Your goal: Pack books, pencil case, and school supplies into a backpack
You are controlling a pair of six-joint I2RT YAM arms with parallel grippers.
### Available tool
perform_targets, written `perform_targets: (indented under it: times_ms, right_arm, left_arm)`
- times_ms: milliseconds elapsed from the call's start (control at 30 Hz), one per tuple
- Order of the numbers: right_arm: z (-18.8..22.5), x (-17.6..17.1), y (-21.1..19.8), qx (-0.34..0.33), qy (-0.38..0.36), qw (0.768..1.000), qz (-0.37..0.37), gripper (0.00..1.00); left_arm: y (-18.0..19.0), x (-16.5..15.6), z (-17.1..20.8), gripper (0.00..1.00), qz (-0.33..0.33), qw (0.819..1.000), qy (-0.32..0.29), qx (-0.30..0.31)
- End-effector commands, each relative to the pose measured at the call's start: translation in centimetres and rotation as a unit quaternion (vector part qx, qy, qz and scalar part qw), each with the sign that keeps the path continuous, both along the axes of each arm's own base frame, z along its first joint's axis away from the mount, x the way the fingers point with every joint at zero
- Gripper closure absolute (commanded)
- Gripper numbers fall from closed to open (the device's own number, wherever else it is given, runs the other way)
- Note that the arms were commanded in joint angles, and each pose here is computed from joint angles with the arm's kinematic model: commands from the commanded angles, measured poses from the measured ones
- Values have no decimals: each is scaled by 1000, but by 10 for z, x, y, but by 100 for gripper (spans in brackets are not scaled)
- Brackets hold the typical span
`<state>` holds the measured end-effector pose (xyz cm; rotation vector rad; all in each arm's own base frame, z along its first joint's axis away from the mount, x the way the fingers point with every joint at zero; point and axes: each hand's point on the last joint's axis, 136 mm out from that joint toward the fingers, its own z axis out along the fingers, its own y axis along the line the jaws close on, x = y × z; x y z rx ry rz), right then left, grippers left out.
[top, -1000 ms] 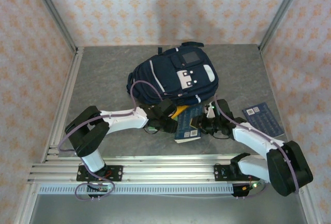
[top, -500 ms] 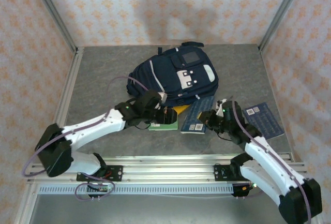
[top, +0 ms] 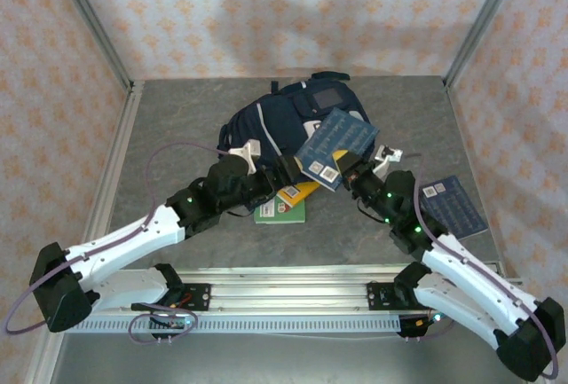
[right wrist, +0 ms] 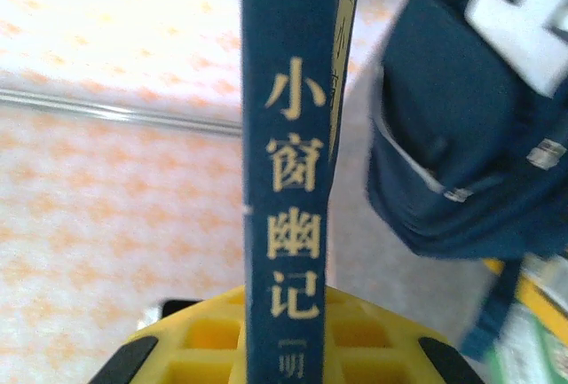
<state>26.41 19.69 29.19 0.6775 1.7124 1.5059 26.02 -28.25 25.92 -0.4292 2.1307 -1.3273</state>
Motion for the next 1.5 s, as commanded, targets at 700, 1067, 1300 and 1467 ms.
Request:
perform_targets:
  times_ms: [700,1067,1300,1467]
  right_arm:
    - [76,4,57,133,-96,986,-9,100]
    - [33,13,48,-31,-59,997,-49,44]
    - [2,42,33,-260,-34,965,-25,31]
    - [-20,79,59,-406,-4,911,72,37]
  left_arm:
    - [9,36,75,76,107,981,-116,-112]
    - [57,27,76,100,151,978,-133,-48]
    - [152,14,53,100,239,958,-83,137]
    - [204,3,23,100,280,934,-14,221]
